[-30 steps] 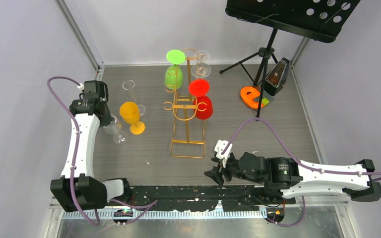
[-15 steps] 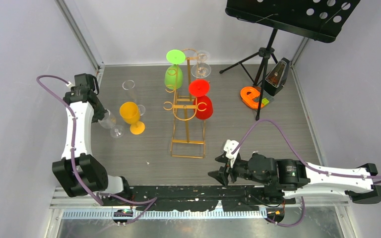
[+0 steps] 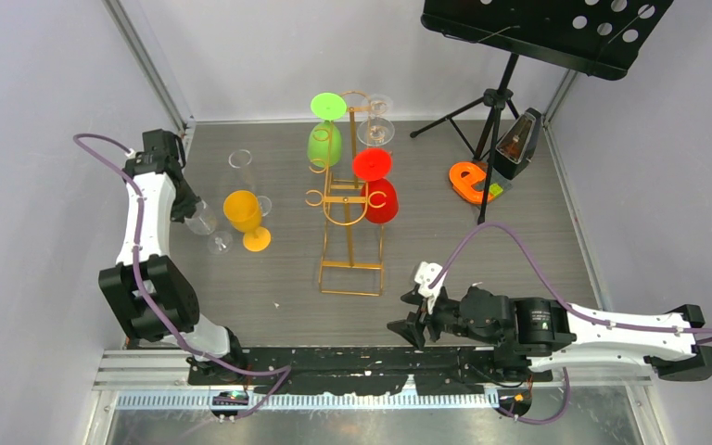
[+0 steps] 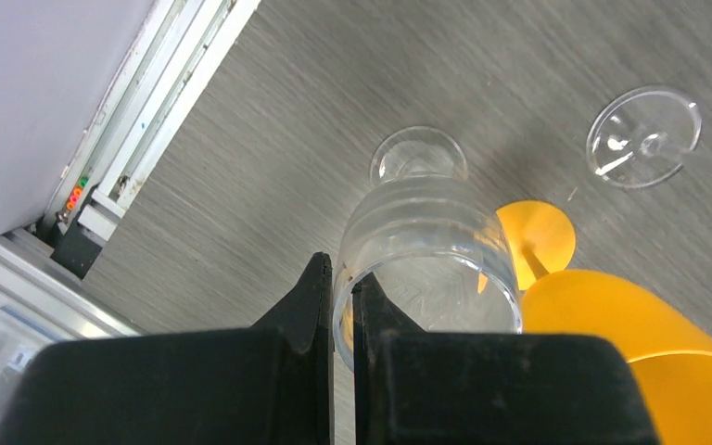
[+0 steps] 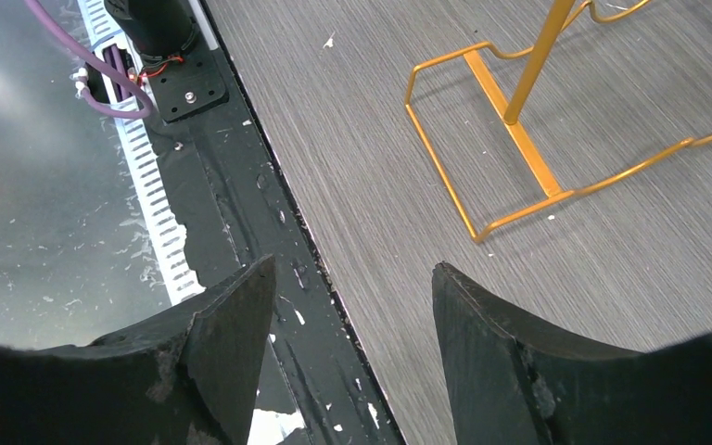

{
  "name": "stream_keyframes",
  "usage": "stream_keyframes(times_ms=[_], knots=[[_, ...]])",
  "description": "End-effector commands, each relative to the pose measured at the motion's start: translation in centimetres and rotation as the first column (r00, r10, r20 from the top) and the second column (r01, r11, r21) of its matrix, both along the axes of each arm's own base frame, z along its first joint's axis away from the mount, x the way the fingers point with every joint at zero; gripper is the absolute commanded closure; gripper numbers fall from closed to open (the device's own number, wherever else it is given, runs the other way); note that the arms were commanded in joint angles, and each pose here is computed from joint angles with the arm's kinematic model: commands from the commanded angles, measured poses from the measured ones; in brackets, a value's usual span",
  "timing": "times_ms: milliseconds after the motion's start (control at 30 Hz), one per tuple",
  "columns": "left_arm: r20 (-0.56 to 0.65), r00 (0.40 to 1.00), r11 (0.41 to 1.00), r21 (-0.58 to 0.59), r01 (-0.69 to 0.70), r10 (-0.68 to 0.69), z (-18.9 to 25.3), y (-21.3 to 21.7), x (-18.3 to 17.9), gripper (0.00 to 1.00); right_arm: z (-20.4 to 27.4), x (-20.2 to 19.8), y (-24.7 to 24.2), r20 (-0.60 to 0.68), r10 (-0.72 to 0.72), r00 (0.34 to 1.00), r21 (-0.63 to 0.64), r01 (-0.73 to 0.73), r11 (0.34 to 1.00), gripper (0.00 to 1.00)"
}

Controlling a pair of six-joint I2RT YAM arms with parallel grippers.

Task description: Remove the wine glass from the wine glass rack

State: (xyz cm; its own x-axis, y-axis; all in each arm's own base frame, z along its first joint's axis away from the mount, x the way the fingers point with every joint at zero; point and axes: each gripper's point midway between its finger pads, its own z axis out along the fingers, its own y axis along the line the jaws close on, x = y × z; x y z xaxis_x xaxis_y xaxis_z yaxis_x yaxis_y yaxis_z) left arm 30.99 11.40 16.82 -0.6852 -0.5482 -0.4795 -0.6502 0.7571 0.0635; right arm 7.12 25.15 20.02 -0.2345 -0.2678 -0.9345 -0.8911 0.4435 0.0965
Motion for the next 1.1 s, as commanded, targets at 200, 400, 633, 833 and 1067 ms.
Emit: stream_keyframes(times_ms=[200, 400, 633, 833, 1067], knots=[[0.07, 0.997, 0.999, 0.007, -0.038, 0.038, 0.7, 0.8, 2.1, 0.77, 1.0, 0.4, 0.7, -0.003, -0.021, 1.0, 0.047, 0.021, 0.999, 0.3], [0.091, 0.995, 0.999, 0.011, -0.031, 0.03, 1.5, 0.7, 1.9, 0.52, 0.8, 0.4, 1.0, -0.007, -0.021, 1.0, 0.043, 0.021, 0.999, 0.29], [0.145, 0.989, 0.999, 0.039, -0.026, 0.02, 4.5, 0.8, 1.4, 0.39, 0.9, 0.3, 1.1, -0.021, -0.023, 1.0, 0.043, 0.024, 0.999, 0.29], [0.248, 0.969, 0.999, 0.027, -0.02, 0.013, 6.7, -0.1, 0.7, 0.34, 1.5, 0.5, 1.1, -0.029, -0.037, 0.999, 0.043, 0.039, 0.998, 0.29], [0.373, 0.927, 0.999, 0.007, 0.037, -0.037, 10.2, -1.8, -0.3, 0.3, 1.8, 0.9, 0.7, -0.039, -0.075, 0.996, 0.029, 0.077, 0.997, 0.28]])
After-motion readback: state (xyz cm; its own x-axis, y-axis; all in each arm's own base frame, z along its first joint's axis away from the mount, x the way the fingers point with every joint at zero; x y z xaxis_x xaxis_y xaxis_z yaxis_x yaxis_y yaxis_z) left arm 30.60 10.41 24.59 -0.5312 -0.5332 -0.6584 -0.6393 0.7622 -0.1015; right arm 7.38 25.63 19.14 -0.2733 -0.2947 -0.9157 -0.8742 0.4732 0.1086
